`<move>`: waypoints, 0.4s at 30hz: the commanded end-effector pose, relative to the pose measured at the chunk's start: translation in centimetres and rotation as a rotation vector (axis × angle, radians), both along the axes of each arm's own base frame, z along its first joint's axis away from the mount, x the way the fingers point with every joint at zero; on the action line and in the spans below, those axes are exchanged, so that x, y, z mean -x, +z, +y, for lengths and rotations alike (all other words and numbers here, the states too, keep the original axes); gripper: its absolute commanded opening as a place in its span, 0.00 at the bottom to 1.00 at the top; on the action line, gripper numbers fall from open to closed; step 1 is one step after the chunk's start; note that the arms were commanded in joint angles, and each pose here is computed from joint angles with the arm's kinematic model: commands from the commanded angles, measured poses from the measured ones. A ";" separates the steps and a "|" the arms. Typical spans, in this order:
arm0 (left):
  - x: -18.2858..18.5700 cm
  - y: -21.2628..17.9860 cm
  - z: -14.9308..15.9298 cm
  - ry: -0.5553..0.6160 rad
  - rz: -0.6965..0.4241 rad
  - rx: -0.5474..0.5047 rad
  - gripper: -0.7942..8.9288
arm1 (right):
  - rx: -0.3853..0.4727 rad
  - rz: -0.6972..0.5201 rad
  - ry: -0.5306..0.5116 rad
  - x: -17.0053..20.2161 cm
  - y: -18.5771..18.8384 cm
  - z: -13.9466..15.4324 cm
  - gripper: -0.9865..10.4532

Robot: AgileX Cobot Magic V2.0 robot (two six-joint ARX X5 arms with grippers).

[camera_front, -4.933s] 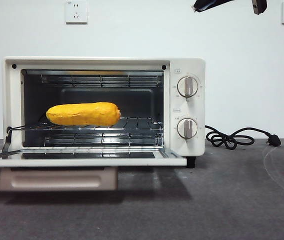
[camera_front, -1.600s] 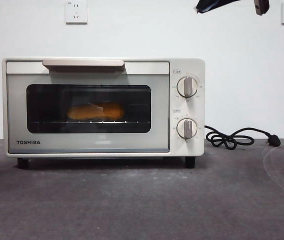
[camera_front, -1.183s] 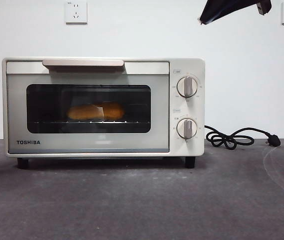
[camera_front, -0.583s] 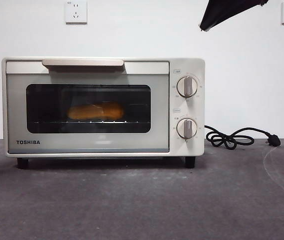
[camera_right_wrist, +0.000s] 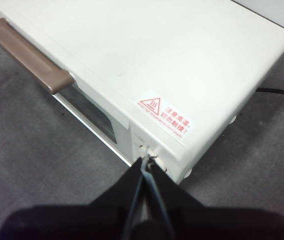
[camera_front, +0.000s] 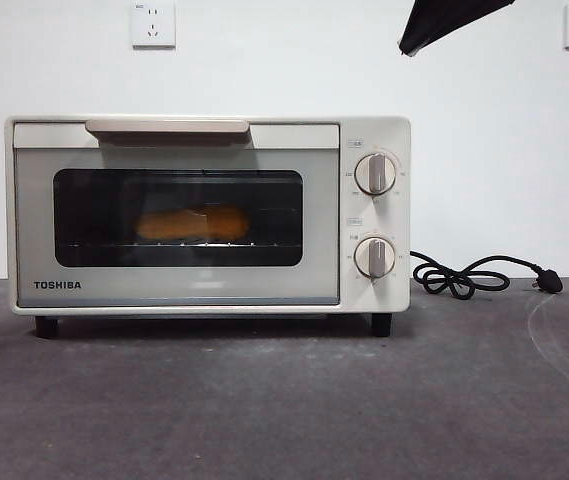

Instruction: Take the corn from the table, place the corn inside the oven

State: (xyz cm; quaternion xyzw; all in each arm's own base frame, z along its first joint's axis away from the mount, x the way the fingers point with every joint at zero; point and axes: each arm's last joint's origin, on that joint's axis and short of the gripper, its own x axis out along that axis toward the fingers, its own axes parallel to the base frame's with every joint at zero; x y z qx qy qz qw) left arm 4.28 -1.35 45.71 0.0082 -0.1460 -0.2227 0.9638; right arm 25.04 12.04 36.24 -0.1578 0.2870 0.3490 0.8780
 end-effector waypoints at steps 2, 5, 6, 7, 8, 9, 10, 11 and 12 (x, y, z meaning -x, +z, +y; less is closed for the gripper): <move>0.3 -1.2 0.0 -0.003 -0.209 0.013 0.08 | -0.001 -0.004 0.000 -0.2 -0.1 0.1 0.09; 0.7 -3.1 0.0 -0.043 -0.348 0.029 0.08 | -0.001 -0.004 0.000 -0.2 -0.1 0.1 0.09; 0.8 -3.8 0.0 -0.049 -0.390 0.035 0.08 | -0.001 -0.004 0.000 -0.2 -0.1 0.1 0.09; 0.8 -4.6 0.0 -0.051 -0.426 0.036 0.08 | -0.001 -0.004 0.000 -0.2 -0.1 0.1 0.09; 0.8 -5.3 0.0 -0.051 -0.452 0.035 0.08 | -0.001 -0.004 0.000 -0.2 -0.1 0.1 0.09; 0.7 -6.0 0.0 -0.051 -0.473 0.035 0.08 | -0.001 -0.004 0.000 -0.2 -0.1 0.1 0.09; 0.7 -6.8 0.0 -0.048 -0.489 0.036 0.08 | -0.001 -0.004 0.000 -0.2 -0.1 0.1 0.09; 0.6 -7.7 0.1 -0.036 -0.498 0.042 0.08 | -0.001 -0.004 0.000 -0.2 -0.1 0.1 0.09; 0.5 -8.4 0.1 -0.021 -0.497 0.050 0.08 | -0.001 -0.004 0.000 -0.2 -0.1 0.1 0.09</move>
